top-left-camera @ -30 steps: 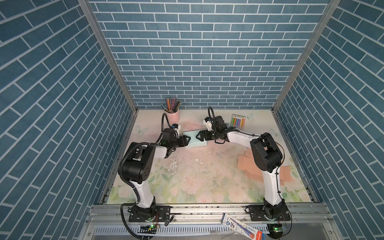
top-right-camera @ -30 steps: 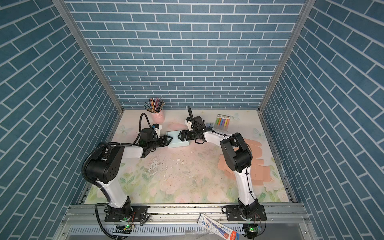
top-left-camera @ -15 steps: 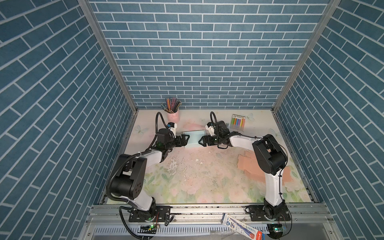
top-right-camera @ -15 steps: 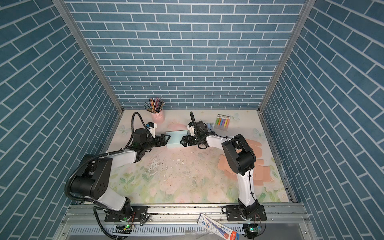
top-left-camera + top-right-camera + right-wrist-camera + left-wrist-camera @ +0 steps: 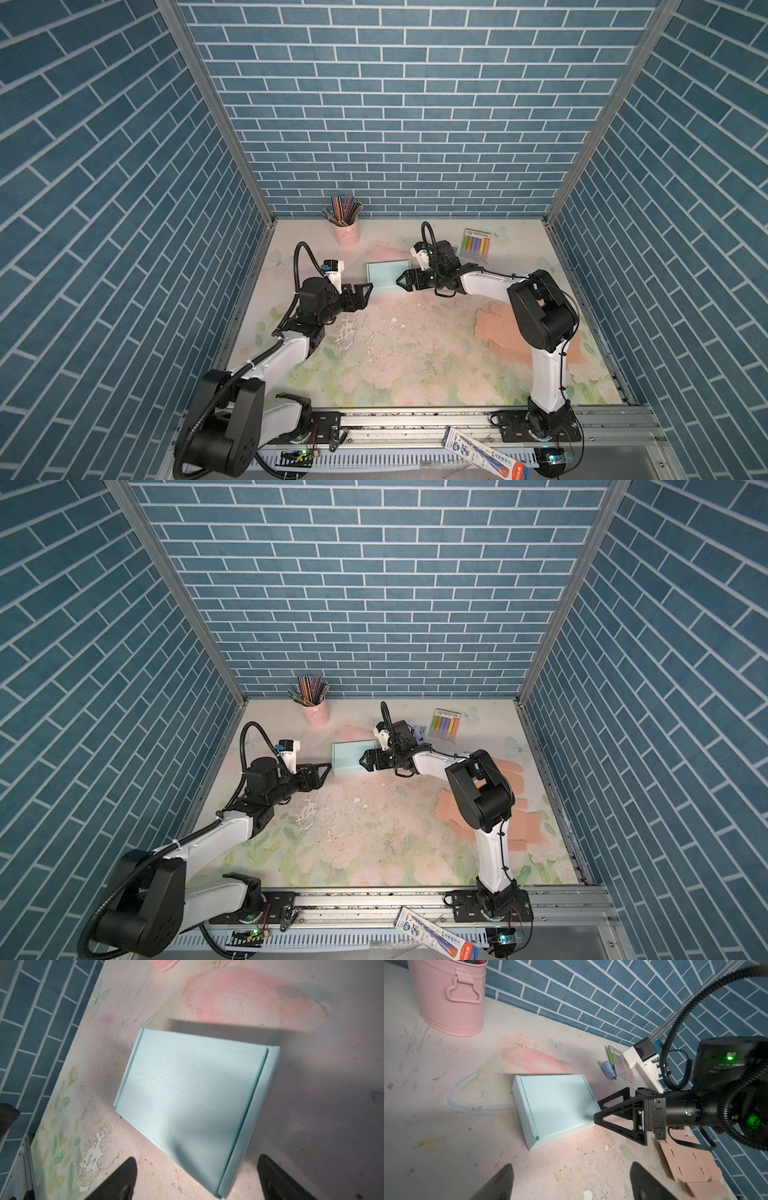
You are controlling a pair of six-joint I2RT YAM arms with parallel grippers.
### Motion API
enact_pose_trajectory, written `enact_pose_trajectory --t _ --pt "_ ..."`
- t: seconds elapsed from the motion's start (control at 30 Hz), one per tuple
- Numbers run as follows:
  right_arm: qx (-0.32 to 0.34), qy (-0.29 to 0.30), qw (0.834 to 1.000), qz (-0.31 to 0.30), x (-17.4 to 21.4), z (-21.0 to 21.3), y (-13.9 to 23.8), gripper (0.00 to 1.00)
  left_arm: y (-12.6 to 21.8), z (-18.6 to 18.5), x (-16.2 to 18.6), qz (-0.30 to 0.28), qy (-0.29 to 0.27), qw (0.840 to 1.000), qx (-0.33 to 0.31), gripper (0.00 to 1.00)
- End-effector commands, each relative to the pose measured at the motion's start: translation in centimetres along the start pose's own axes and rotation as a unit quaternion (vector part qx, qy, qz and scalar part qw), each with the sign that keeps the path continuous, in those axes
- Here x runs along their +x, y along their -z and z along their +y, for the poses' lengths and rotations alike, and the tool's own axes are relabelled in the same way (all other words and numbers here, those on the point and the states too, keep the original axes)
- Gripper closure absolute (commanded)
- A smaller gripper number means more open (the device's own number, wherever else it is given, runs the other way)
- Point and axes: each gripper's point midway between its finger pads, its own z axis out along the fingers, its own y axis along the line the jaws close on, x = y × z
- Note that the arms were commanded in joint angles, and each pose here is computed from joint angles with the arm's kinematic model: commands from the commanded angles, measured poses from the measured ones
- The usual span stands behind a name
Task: Fold the paper box
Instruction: 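Open both grippers and draw them back from the light-blue box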
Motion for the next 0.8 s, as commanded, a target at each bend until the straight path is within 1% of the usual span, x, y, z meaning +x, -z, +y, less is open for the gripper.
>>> enact_pose_trajectory --t 0.0,0.13,0.5,0.77 --pt "-0.016 0.004 1.000 -0.012 -1.2 1.4 -0.1 0.10 0.7 -1.0 -0.7 -0.013 -0.004 1.000 0.008 0.12" --pt "-0.024 0.006 1.000 -0.012 -1.4 2.1 -0.5 0.10 1.2 -1.3 -0.9 -0.018 -0.007 1.000 0.003 0.12" --pt "-0.035 0.007 0.999 -0.007 -1.6 3.2 -1.6 0.10 2.0 -0.6 0.2 -0.015 -0.003 1.000 -0.012 0.12" --pt "-0.038 0.013 0.999 -0.025 -2.5 4.0 -0.4 0.11 2.1 -0.6 0.0 -0.017 -0.003 1.000 -0.016 0.12"
